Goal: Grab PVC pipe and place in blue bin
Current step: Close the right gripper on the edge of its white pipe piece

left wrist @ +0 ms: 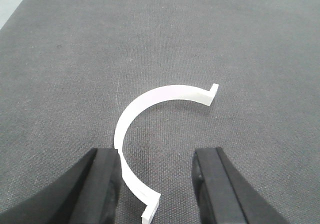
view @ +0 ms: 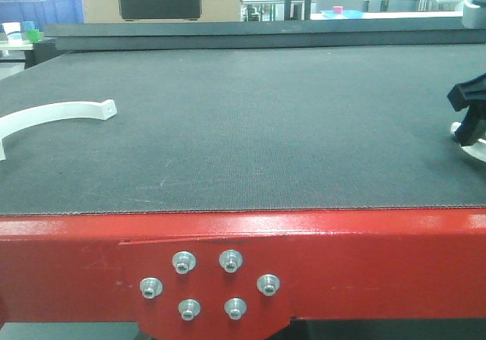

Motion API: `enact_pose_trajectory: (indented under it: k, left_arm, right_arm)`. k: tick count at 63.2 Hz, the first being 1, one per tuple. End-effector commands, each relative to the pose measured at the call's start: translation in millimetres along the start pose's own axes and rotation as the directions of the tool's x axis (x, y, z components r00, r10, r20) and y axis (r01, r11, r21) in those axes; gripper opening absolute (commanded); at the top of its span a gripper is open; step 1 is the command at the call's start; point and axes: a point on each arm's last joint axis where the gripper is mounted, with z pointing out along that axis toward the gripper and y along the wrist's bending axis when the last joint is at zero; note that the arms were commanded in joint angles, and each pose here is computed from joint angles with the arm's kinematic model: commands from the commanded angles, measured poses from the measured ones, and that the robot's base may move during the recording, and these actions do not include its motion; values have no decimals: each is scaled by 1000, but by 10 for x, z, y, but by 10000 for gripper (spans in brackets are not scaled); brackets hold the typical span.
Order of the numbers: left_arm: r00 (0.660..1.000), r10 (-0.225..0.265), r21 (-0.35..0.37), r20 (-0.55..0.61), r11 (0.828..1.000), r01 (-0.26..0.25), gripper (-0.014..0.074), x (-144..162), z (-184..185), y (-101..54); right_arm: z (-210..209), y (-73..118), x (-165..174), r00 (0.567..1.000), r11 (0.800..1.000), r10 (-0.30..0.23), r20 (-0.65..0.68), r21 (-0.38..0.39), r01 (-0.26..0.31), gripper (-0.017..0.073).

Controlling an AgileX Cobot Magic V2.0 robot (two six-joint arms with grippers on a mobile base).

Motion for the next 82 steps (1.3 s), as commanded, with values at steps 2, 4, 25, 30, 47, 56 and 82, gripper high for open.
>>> enact_pose_trajectory:
  k: [2, 4, 25, 30, 47, 56, 82]
  left_arm:
    - [999, -8, -6, 41, 1000, 8, 265, -54, 2, 14]
    - [999, -7, -6, 46, 1000, 8, 265, -58, 1, 14]
    - [999, -7, -6, 50, 1000, 8, 265, -62, 1, 15]
    - [999, -7, -6, 50, 1000, 8, 265, -62, 1, 15]
    - [999, -7, -6, 50, 1000, 8, 265, -62, 1, 15]
    - [999, -7, -6, 48, 1000, 8, 265, -60, 2, 15]
    - [999, -7, -6, 48, 1000, 8, 265, -60, 2, 15]
  right_arm:
    - [27, -21, -17, 1000, 1000, -16, 15, 13, 16, 237]
    - [36, -22, -13, 1000, 1000, -15, 12, 12, 15, 237]
    - [113, -22, 12, 1000, 1000, -15, -1, 13, 15, 237]
    - [128, 0, 15, 1000, 1000, -20, -3, 9, 20, 237]
    - [237, 144, 29, 998, 998, -55, -6, -11, 55, 196]
    - [251, 158, 38, 998, 998, -58, -13, -16, 58, 19]
    - [121, 166, -12, 998, 998, -61, 11, -18, 61, -168]
